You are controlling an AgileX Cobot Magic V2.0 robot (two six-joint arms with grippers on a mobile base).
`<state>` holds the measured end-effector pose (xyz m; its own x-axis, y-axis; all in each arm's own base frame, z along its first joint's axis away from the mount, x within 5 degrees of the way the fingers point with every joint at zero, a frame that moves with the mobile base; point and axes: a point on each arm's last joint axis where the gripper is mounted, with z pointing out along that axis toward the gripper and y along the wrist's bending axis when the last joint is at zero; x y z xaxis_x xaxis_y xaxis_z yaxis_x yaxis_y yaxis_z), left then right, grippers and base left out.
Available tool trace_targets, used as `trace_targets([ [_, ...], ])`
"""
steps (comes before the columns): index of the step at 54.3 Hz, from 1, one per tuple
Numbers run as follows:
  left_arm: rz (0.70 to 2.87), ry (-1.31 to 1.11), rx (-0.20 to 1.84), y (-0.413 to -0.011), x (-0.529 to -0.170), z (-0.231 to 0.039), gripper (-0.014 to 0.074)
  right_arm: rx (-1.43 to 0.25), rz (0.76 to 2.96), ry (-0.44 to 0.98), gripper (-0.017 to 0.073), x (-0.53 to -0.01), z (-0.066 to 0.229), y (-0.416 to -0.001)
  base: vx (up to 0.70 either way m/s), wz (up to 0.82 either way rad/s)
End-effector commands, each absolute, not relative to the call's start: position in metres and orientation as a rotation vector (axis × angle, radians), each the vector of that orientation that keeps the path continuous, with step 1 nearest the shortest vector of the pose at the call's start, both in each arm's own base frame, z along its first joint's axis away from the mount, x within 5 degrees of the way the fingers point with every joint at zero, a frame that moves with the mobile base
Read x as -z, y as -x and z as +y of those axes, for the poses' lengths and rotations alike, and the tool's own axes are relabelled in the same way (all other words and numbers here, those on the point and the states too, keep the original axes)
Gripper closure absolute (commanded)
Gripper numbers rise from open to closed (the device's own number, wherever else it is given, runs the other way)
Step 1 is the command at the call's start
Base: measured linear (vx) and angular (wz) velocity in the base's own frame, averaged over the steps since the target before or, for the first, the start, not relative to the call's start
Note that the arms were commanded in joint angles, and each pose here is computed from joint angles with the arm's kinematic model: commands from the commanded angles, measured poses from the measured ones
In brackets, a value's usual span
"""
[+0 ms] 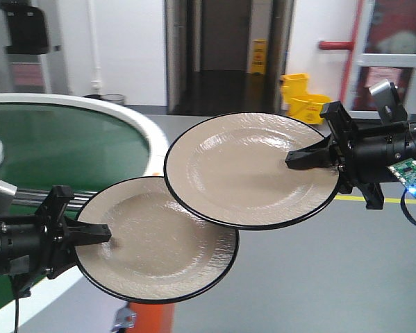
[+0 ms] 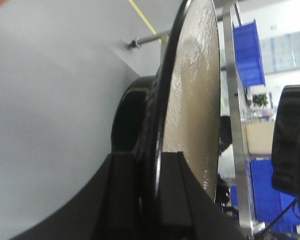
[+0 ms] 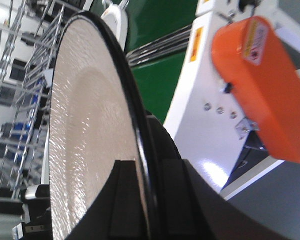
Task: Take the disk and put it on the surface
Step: 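Hold both plates while the base drives to the steel counter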
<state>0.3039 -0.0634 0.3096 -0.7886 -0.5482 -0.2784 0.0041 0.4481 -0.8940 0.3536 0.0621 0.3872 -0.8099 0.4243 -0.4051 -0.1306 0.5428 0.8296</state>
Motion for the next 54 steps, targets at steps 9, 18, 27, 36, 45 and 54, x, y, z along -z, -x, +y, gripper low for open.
trace_targets([
  [9,2.025,0.453,1.464,-0.2973,-0.3421,-0.0672,0.0595,-1.341,2.029,-0.246,0.0564,-0.4265,0.0626,-0.3423,0.05,-0.55],
  [18,2.025,0.453,1.464,-0.2973,-0.3421,-0.0672,0.0595,-1.341,2.029,-0.246,0.0564,-0.4265,0.0626,-0.3423,0.10,-0.53],
  [27,2.025,0.453,1.464,-0.2973,-0.3421,-0.0672,0.0595,-1.341,2.029,-0.246,0.0564,-0.4265,0.0626,-0.3423,0.13,-0.50],
  [36,2.025,0.453,1.464,-0.2973,-0.3421,-0.0672,0.0595,-1.341,2.029,-0.246,0.0564,-0.4265,0.0626,-0.3423,0.15,-0.55],
  [45,2.025,0.453,1.464,-0.2973,-0.3421,-0.0672,0.0595,-1.341,2.029,-0.246,0.0564,-0.4265,0.0626,-0.3423,0.17,-0.59],
  [54,2.025,0.453,1.464,-0.2973,-0.3421,-0.0672,0.0595,-1.341,2.029,-0.246,0.0564,-0.4265,0.0626,-0.3423,0.19,-0.59],
])
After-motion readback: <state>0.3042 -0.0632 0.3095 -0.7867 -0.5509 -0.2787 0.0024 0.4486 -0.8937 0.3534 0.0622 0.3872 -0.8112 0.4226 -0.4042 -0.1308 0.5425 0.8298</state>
